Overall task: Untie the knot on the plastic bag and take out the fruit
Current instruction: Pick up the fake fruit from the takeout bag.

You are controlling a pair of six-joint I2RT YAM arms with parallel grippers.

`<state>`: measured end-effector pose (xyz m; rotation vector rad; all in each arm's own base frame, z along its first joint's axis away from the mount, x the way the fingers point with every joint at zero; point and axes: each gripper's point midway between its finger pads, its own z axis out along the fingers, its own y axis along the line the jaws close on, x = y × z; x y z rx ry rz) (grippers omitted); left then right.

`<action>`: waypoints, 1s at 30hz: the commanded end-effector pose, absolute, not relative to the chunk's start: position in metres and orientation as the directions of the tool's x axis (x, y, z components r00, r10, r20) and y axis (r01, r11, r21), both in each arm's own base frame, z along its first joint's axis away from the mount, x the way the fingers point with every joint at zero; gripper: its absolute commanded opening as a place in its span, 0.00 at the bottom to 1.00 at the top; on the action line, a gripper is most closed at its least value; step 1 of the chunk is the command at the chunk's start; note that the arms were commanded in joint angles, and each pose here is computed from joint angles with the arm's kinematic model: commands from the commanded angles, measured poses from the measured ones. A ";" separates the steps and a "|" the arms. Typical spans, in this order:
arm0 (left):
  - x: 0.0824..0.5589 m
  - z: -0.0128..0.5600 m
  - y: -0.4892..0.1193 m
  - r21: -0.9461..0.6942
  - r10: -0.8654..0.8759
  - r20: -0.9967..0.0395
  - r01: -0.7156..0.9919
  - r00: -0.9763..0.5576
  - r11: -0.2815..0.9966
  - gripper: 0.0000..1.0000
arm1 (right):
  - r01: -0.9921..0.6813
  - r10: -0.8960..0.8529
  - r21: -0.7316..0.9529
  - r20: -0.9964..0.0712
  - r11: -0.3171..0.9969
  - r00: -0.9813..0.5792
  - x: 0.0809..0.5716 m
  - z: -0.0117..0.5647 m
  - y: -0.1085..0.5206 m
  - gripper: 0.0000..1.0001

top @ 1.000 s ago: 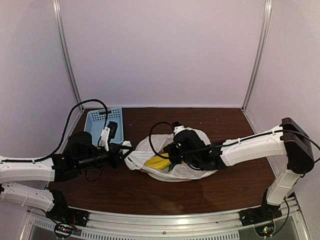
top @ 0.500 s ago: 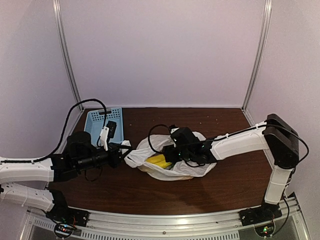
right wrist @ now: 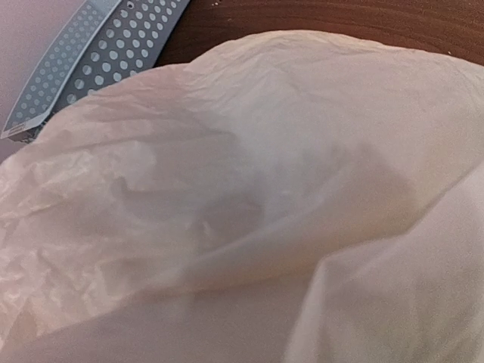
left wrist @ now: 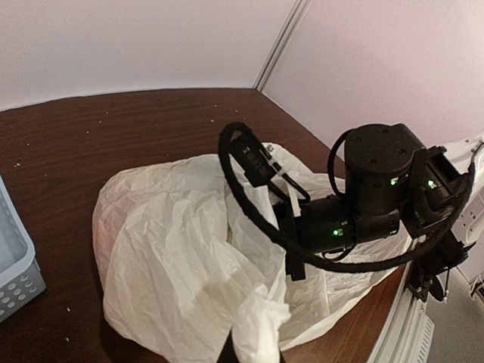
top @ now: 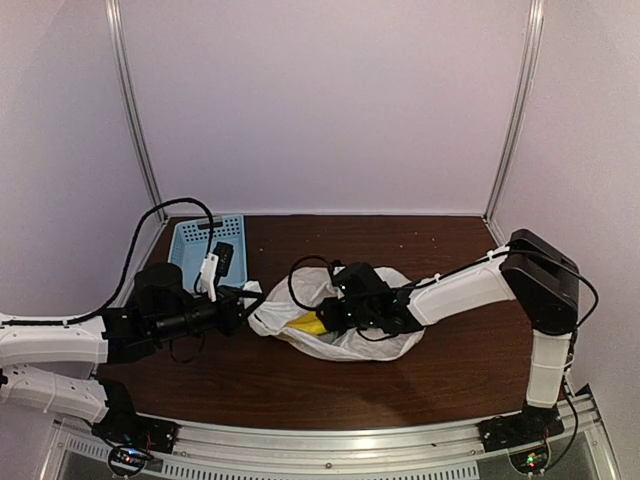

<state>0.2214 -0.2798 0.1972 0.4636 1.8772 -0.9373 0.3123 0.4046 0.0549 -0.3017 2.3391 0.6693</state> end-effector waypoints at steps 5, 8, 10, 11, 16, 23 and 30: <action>0.226 0.209 -0.281 -0.416 -0.105 -0.881 0.652 -0.460 0.634 0.00 | -0.386 0.063 0.436 -0.724 0.813 -0.687 0.314 0.104 0.399 0.06; 0.230 0.210 -0.278 -0.415 -0.114 -0.880 0.631 -0.461 0.656 0.00 | -0.397 0.091 0.432 -0.760 0.810 -0.643 0.312 0.129 0.389 0.03; 0.234 0.211 -0.276 -0.413 -0.121 -0.881 0.618 -0.458 0.670 0.00 | -0.406 0.085 0.408 -0.784 0.818 -0.615 0.310 0.140 0.383 0.02; 0.234 0.213 -0.276 -0.414 -0.125 -0.881 0.613 -0.457 0.673 0.00 | -0.410 0.076 0.390 -0.795 0.825 -0.602 0.308 0.144 0.380 0.02; 0.239 0.218 -0.273 -0.421 -0.149 -0.879 0.593 -0.452 0.687 0.00 | -0.410 0.008 0.265 -0.848 0.873 -0.531 0.301 0.164 0.364 0.03; 0.252 0.236 -0.267 -0.419 -0.207 -0.890 0.549 -0.406 0.723 0.00 | -0.360 -0.141 0.056 -0.856 0.931 -0.498 0.290 0.173 0.329 0.03; 0.263 0.236 -0.261 -0.390 -0.196 -0.896 0.494 -0.399 0.777 0.00 | -0.322 -0.098 0.062 -0.883 0.945 -0.458 0.274 0.203 0.292 0.03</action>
